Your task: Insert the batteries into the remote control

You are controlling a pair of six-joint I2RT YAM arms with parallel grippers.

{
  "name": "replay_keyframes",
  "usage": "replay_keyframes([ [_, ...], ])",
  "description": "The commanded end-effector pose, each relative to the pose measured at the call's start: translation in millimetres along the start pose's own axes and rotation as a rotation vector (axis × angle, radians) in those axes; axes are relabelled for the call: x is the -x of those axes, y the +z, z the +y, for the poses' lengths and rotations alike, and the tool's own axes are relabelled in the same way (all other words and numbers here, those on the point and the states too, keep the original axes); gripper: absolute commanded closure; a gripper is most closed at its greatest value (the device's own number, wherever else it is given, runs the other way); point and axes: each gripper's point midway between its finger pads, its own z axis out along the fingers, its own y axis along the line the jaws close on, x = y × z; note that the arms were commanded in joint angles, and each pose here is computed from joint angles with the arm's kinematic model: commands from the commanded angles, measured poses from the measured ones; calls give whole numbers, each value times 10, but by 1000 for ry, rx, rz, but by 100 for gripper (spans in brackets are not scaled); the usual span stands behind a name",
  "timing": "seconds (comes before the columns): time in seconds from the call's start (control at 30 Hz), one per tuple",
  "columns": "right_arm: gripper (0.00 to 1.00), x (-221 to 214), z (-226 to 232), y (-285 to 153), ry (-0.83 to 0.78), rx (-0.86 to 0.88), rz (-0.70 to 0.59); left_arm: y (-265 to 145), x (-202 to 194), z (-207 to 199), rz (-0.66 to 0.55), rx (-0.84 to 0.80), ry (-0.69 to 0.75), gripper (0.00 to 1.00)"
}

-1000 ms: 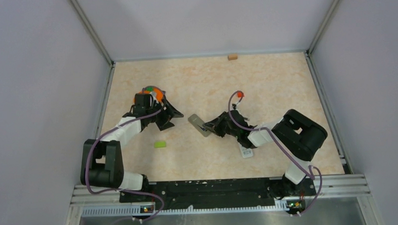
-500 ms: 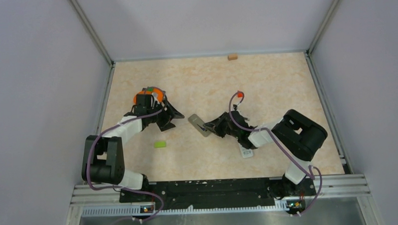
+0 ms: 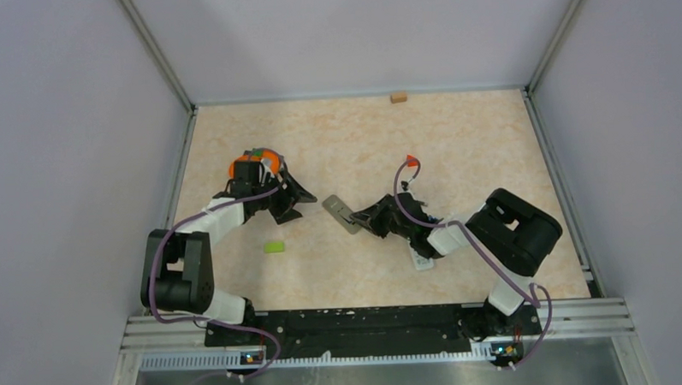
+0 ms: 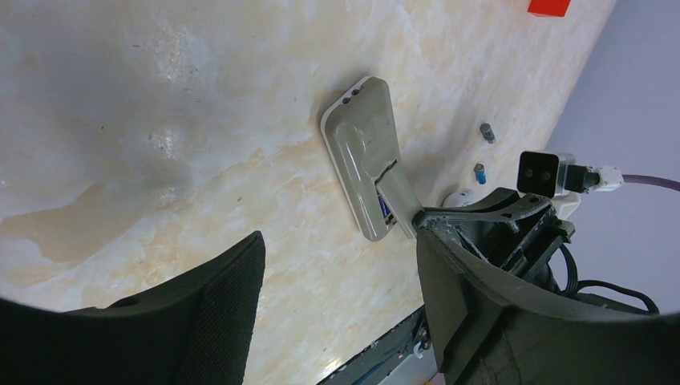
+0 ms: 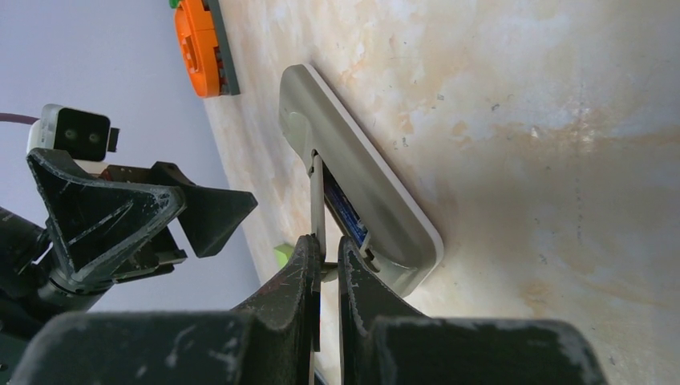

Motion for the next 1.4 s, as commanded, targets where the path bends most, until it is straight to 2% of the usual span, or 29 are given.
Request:
replay_keyframes([
  [0.0,100,-79,88,-39,-28,43,16,16,56,-50,-13,-32,19,28],
  [0.23,100,-102,99,31,12,80,23,19,34,-56,-4,-38,19,27],
  [0.63,99,-121,16,81,29,24,26,75,-55,-72,41,-54,4,27],
  [0.83,88,-109,-15,56,25,-3,21,108,-104,-73,63,-58,-3,27],
  [1.2,60,-58,115,-19,4,-13,5,105,-83,-100,60,-62,-2,26],
  [1.37,53,-45,194,-69,0,-17,5,108,-81,-95,60,-60,-3,26],
])
